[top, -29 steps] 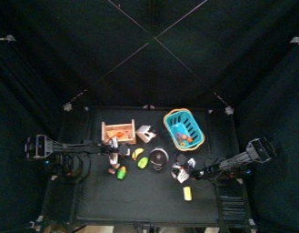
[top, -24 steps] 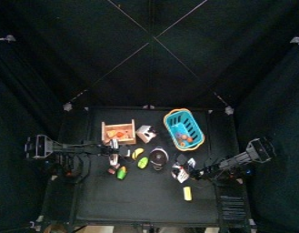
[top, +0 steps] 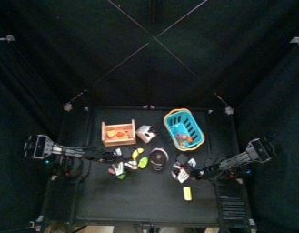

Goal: Place white sushi roll in middle of board

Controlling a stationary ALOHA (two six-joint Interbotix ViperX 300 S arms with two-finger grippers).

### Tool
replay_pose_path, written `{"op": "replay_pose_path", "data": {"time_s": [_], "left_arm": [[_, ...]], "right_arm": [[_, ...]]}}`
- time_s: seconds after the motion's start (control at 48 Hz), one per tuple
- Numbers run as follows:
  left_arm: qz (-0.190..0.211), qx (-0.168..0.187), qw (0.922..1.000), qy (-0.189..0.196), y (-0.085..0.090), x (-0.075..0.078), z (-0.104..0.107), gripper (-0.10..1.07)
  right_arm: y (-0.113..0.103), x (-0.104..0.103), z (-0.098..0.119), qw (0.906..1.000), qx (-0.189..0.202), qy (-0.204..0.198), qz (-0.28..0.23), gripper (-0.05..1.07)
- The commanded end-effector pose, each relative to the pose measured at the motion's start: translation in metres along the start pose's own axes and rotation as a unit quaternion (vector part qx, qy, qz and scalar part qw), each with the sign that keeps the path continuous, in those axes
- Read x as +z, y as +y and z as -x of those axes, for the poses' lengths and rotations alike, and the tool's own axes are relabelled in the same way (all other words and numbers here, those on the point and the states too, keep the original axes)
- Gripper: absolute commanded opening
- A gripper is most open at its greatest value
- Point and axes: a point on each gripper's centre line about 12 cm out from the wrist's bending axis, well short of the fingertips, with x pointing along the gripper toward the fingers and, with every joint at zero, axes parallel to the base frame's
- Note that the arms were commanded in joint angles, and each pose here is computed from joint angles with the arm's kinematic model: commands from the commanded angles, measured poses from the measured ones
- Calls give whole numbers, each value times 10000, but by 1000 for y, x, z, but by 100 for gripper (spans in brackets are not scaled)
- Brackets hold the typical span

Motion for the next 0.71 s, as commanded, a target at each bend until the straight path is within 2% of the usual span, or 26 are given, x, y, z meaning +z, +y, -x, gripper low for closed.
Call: {"op": "replay_pose_path", "data": {"time_s": [0.0, 0.167, 0.271, 0.458, 0.688], "left_arm": [[631, -269, 9968, -412, -15, 19, 4, 59], [1540, -392, 9835, -863, -21, 30, 0, 59], [1984, -432, 9751, -887, -27, 30, -8, 59], [2111, -540, 9725, -825, -39, 39, -20, 59], [2261, -708, 9702, -500, -50, 48, -32, 59]], "right_arm": [[2, 3, 3, 10000, 63, -38, -59, 86], [3, 3, 3, 10000, 78, -33, -49, 86], [3, 1, 3, 9999, 69, 2, -76, 86], [3, 1, 3, 9999, 64, 23, -100, 86], [2, 0, 3, 9999, 53, 48, -128, 86]]}}
